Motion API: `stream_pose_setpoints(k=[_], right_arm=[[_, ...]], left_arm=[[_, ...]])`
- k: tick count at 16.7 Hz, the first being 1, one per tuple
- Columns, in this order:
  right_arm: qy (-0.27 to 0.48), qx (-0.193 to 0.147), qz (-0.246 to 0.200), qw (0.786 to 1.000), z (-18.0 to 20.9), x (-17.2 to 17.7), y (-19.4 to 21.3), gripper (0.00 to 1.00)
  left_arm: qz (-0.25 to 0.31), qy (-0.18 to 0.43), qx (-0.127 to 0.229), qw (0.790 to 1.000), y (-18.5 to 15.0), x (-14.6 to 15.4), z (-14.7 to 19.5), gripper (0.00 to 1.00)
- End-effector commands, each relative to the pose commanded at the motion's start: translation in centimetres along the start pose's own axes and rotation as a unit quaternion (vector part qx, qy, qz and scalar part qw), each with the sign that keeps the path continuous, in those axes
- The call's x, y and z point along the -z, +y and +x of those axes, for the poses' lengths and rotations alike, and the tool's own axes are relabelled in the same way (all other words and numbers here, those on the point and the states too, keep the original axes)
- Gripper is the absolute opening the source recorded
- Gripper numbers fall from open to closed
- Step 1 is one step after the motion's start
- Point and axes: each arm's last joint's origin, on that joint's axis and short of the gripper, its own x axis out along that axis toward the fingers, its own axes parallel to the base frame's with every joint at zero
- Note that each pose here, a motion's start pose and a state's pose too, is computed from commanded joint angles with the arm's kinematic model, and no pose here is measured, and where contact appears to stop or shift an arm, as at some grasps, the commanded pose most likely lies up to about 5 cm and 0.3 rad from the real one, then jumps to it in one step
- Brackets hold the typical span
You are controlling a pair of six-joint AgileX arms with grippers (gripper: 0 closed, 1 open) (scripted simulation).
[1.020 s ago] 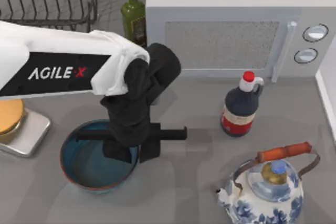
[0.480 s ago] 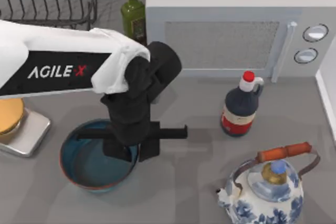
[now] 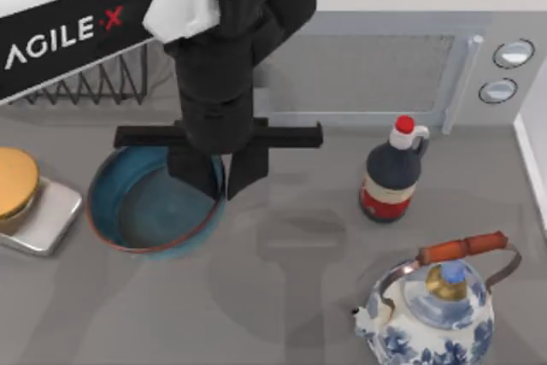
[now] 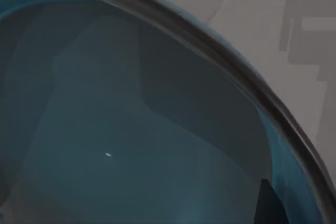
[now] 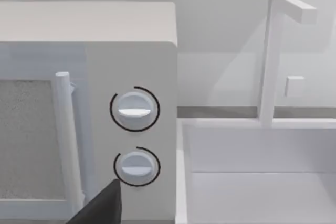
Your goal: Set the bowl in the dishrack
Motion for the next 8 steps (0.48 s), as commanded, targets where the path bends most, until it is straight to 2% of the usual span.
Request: stream_pose_setpoints(k=[4,6,8], right_arm=[[0.0,0.0,0.0,1.0,0.0,0.0,0.0,1.0],[0.0,0.0,0.0,1.0,0.0,0.0,0.0,1.0],[0.0,0.0,0.0,1.0,0.0,0.0,0.0,1.0]], left_arm=[[0.001,-0.005,0.004,1.0,0.9,1.1,-6.5,0.0],[0.001,-0.011,0.009,1.0,1.4,1.6,-8.4,0.0],[0.001,-0.013,0.01,1.0,1.6,1.8,-8.9,0.0]])
